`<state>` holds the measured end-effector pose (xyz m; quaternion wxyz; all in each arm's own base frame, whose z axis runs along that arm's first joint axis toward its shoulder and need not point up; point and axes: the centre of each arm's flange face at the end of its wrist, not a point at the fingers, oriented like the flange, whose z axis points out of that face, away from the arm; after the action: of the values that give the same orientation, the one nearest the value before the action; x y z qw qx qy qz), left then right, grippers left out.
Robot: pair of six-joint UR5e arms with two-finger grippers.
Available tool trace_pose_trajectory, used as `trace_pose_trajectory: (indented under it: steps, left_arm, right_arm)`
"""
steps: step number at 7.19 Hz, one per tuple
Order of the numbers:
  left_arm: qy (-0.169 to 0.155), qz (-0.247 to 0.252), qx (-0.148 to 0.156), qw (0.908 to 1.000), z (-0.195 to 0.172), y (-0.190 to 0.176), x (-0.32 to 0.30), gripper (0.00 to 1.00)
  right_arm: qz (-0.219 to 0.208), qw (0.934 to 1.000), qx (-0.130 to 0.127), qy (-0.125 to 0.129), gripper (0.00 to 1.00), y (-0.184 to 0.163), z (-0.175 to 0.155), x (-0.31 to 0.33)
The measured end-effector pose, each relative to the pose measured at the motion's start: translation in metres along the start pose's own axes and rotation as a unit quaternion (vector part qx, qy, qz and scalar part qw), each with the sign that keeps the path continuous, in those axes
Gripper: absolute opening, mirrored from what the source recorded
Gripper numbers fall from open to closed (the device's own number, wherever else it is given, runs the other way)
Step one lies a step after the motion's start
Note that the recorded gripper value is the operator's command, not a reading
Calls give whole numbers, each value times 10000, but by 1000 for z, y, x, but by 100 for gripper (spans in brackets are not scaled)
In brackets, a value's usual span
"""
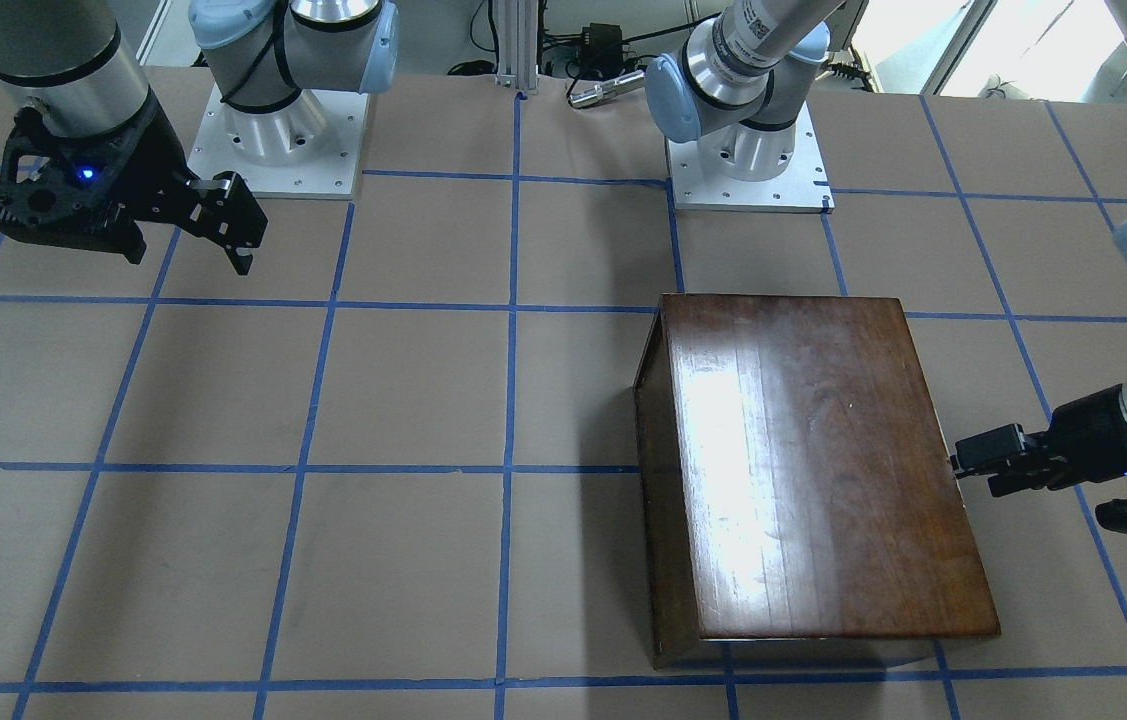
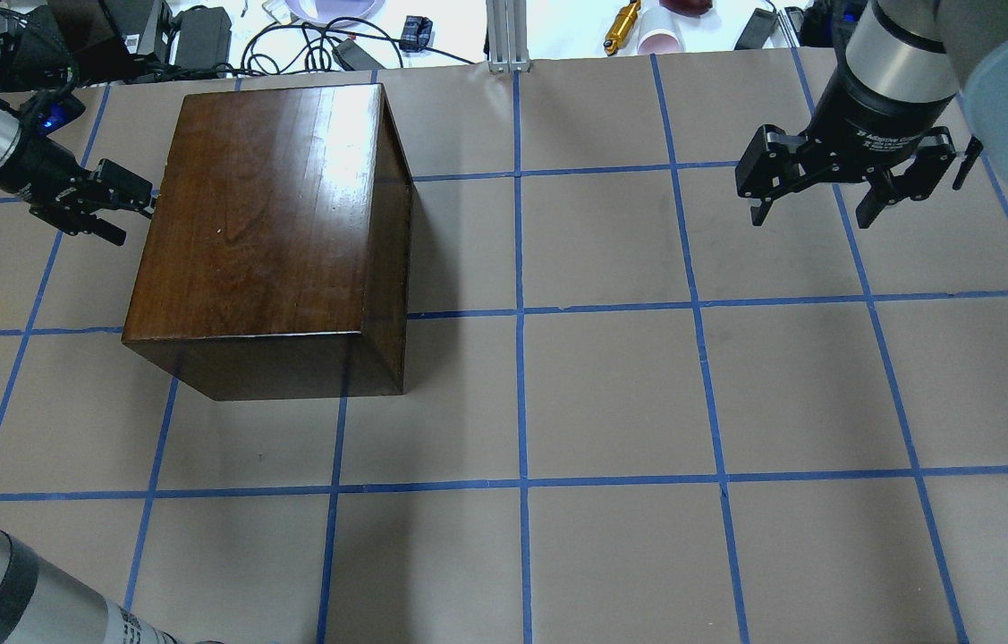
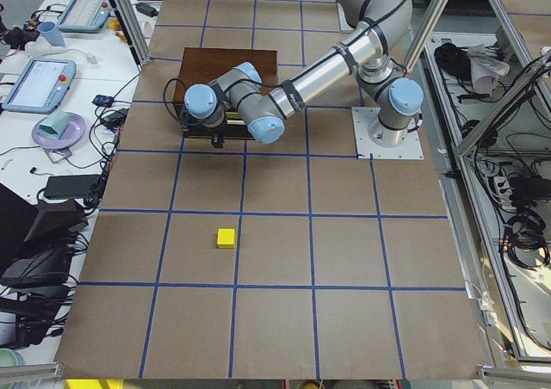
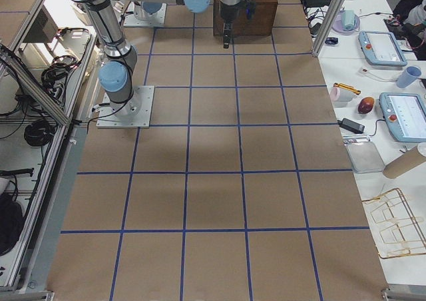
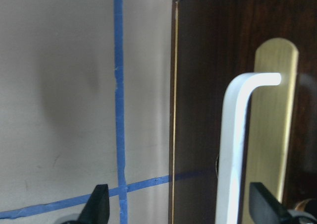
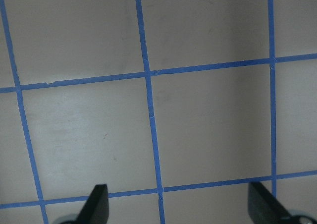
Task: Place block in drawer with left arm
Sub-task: 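Lower the left gripper and close it on the white drawer handle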
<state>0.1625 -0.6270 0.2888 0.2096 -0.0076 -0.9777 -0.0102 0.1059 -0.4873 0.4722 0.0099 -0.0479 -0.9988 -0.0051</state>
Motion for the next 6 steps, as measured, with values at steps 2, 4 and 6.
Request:
trace_pose_trajectory:
  steps: [2, 4, 6]
  left_arm:
    - [-15, 70, -28, 10000, 2, -1, 3, 100]
    - [-43, 119, -27, 9999, 3, -2, 2, 100]
    - [-68, 207, -9, 9998, 4, -3, 0, 100]
  right_arm:
    - [0, 10000, 0, 0, 100, 0, 0, 0]
    - [-3, 10000, -2, 0, 100, 0, 0, 0]
    - [-3, 10000, -1, 0, 100, 0, 0, 0]
